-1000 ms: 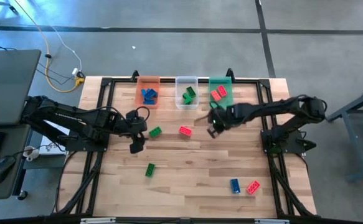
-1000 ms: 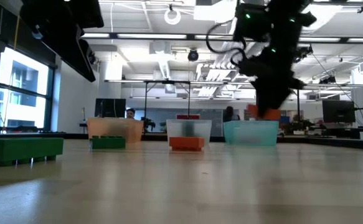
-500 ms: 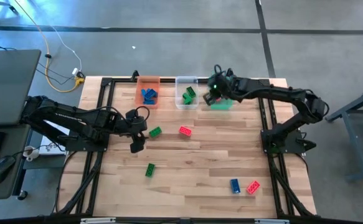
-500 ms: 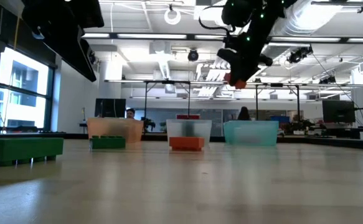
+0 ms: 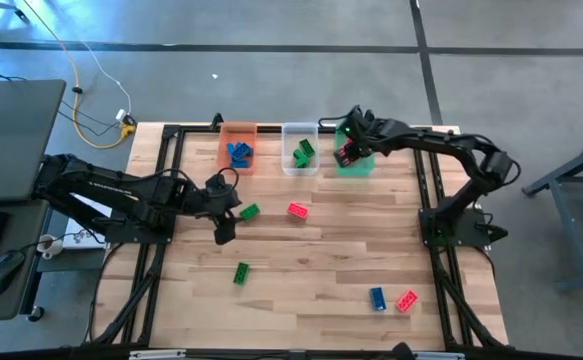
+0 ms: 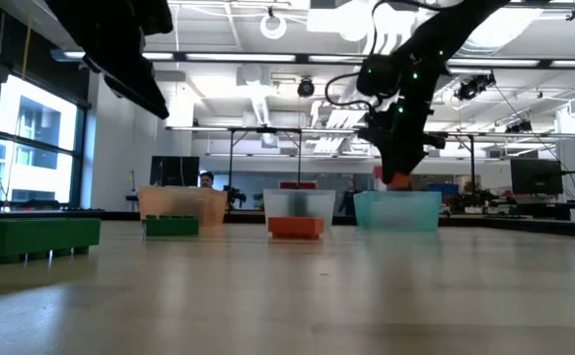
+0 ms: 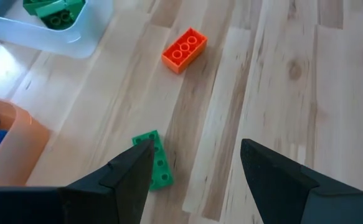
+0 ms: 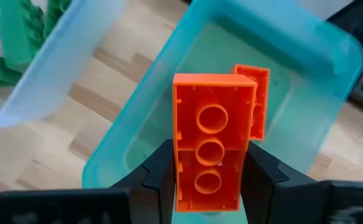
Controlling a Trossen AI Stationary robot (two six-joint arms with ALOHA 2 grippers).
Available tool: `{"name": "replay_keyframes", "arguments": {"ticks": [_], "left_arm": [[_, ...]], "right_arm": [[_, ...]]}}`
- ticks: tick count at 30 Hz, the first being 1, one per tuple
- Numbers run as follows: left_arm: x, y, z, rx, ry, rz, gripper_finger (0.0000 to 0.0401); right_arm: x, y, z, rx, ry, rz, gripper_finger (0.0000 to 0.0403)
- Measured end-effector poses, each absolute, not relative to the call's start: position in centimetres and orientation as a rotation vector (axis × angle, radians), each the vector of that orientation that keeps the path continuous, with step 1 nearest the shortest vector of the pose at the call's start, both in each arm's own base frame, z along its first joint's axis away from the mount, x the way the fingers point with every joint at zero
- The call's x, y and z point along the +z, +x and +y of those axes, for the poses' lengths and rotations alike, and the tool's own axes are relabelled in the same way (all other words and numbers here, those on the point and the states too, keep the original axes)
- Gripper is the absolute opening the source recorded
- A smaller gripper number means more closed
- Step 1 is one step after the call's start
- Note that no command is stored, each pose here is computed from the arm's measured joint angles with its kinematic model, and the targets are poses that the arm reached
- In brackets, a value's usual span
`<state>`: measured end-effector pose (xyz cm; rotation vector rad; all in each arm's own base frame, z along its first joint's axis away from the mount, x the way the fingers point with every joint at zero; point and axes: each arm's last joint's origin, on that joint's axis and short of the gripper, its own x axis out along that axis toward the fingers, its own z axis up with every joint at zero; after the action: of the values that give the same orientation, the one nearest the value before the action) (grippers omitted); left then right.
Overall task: Sort & place blocks by color
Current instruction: Put the orange game piece into the bin, then put the green game piece into the bin
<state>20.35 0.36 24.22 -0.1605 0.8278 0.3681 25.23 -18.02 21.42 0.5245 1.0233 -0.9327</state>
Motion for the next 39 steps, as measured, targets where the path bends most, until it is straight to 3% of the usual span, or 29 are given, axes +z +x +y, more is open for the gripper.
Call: {"name": "replay_keyframes", "arguments": {"ticks": [5, 12, 15, 39], "left_arm": [[24.0, 20.4, 0.9, 0.395, -0.167, 0.842, 0.0227], [23.3, 21.0, 1.7, 0.375, -0.212, 0.888, 0.0227], [22.9, 21.2, 2.0, 0.378, -0.223, 0.906, 0.0227], [20.2, 22.4, 5.2, 0.497, -0.371, 1.006, 0.0227]], "right_arm": [[20.6, 25.4, -18.4, -0.938, 0.538, 1.045, 0.0112], [21.0, 25.3, -18.4, -0.961, 0.519, 1.023, 0.0239], [21.1, 25.3, -18.4, -0.956, 0.522, 1.021, 0.0264], [24.4, 24.7, -17.2, -0.924, 0.463, 0.901, 0.0263]]}}
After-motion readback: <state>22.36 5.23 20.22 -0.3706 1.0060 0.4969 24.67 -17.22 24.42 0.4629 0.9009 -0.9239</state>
